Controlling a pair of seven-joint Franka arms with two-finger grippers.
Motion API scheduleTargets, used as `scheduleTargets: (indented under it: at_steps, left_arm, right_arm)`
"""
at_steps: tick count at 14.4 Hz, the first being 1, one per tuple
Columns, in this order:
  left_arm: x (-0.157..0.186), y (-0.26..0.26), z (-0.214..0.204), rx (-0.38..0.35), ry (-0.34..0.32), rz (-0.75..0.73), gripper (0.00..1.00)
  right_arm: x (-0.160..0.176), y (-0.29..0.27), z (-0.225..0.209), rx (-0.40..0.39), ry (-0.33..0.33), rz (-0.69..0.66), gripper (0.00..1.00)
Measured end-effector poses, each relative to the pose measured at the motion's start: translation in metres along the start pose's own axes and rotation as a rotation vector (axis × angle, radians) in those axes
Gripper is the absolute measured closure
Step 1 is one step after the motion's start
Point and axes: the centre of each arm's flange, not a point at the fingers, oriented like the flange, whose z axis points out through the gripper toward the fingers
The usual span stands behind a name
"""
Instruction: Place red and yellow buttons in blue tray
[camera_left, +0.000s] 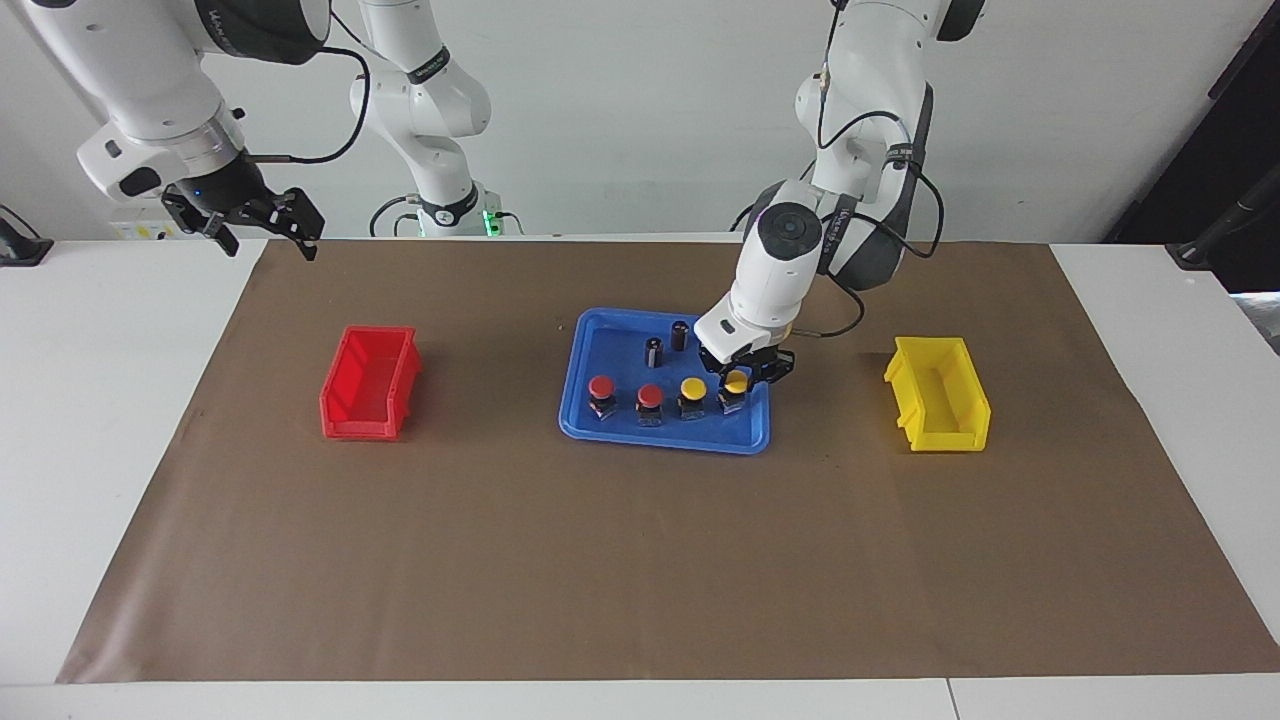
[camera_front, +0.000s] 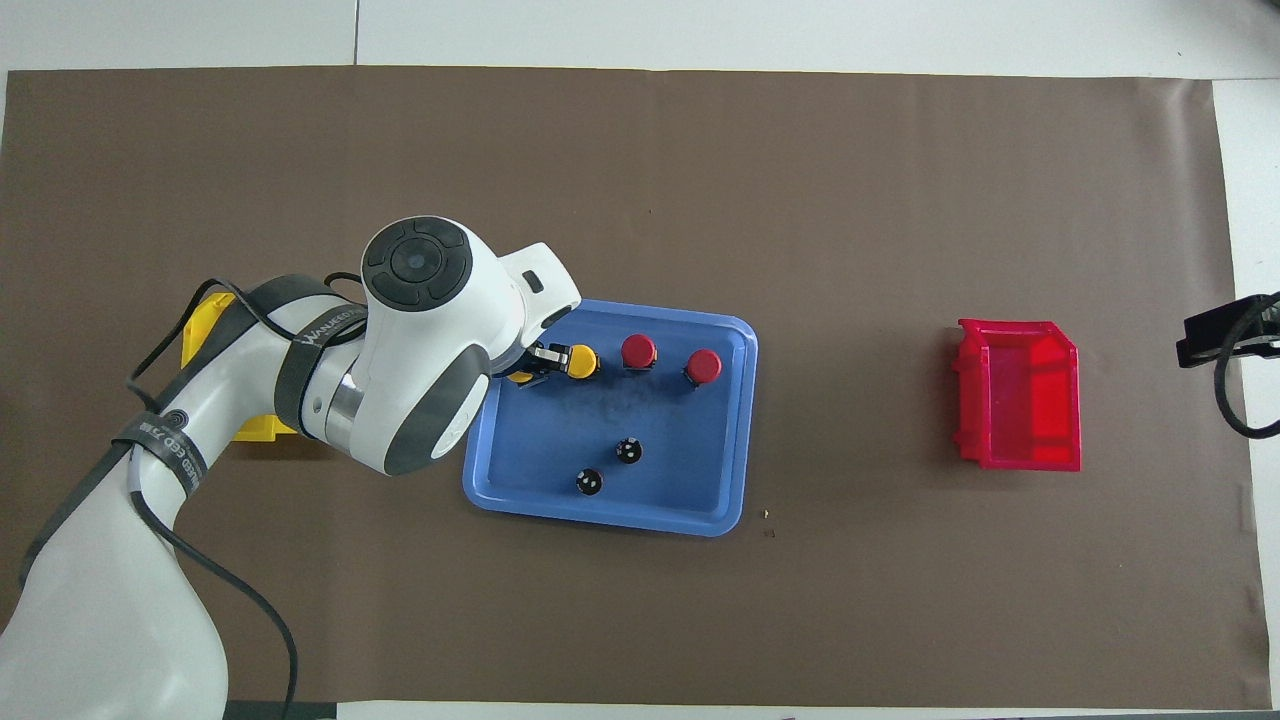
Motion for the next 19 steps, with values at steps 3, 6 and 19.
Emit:
scheduleTargets:
  at_steps: [3,6,19]
  left_arm:
    - [0.0,0.006,0.004,-0.003,0.006,0.004,0.59]
    - [0.001,0.008,0.01,-0.007,0.013,-0.004,0.58]
    - [0.0,-0.004,-0.016,0.014,-0.032,-0.054,0.34]
  right_arm:
    - [0.0,0.0,0.0,0.0,0.0,0.0,0.0]
    - [0.0,0.0,0.0,0.0,0.0,0.0,0.0]
    - [0.0,0.0,0.0,0.0,0.0,0.0,0.0]
